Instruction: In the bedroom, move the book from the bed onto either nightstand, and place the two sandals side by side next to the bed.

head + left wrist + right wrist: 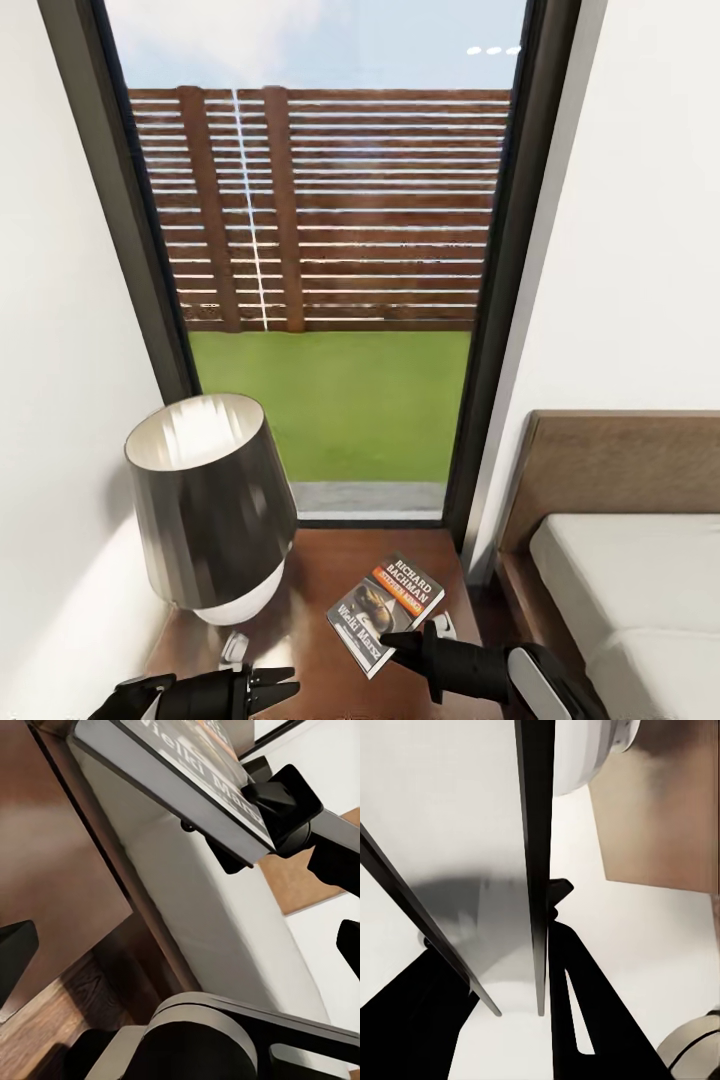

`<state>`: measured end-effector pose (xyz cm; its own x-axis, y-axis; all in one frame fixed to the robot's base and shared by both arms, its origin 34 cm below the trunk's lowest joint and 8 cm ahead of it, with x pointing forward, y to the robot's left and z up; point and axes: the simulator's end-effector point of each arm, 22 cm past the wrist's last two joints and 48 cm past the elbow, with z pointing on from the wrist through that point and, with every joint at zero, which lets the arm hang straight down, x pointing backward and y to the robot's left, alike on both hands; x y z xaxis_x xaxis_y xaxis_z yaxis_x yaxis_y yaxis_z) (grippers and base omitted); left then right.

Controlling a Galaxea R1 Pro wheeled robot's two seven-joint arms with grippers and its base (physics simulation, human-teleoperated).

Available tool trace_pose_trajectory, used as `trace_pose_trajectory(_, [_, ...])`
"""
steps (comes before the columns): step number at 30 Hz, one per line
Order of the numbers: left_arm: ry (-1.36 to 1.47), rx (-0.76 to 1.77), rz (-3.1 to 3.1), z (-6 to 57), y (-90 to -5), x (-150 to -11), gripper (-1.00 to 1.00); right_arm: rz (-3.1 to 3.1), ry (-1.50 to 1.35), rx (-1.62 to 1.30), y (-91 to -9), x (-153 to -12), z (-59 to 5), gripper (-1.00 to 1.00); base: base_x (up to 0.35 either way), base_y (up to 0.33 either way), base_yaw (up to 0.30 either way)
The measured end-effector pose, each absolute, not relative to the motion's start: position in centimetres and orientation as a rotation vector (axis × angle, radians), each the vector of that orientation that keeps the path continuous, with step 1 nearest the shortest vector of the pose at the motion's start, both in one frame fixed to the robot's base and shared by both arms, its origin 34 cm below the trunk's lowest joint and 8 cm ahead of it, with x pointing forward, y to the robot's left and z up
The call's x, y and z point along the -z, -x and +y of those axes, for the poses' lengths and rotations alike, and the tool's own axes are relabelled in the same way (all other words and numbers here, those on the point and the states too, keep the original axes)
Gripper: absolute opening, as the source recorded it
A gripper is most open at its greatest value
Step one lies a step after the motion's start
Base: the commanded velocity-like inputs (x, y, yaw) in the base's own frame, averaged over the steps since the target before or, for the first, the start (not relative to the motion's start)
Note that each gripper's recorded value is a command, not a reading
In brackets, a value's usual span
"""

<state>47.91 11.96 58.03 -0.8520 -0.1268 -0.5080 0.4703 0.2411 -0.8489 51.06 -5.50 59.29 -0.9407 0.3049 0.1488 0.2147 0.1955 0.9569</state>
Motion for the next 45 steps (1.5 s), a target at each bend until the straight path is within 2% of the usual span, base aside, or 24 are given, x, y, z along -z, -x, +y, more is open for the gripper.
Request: trace_pose_trajectory(45, [-0.314, 1.65, 2.04, 12.0, -46.6, -50.9, 1.0, 2.368, -0.517, -1.88, -49.7, -52.2, -5.5, -1.0, 0.0, 0.0, 0.0])
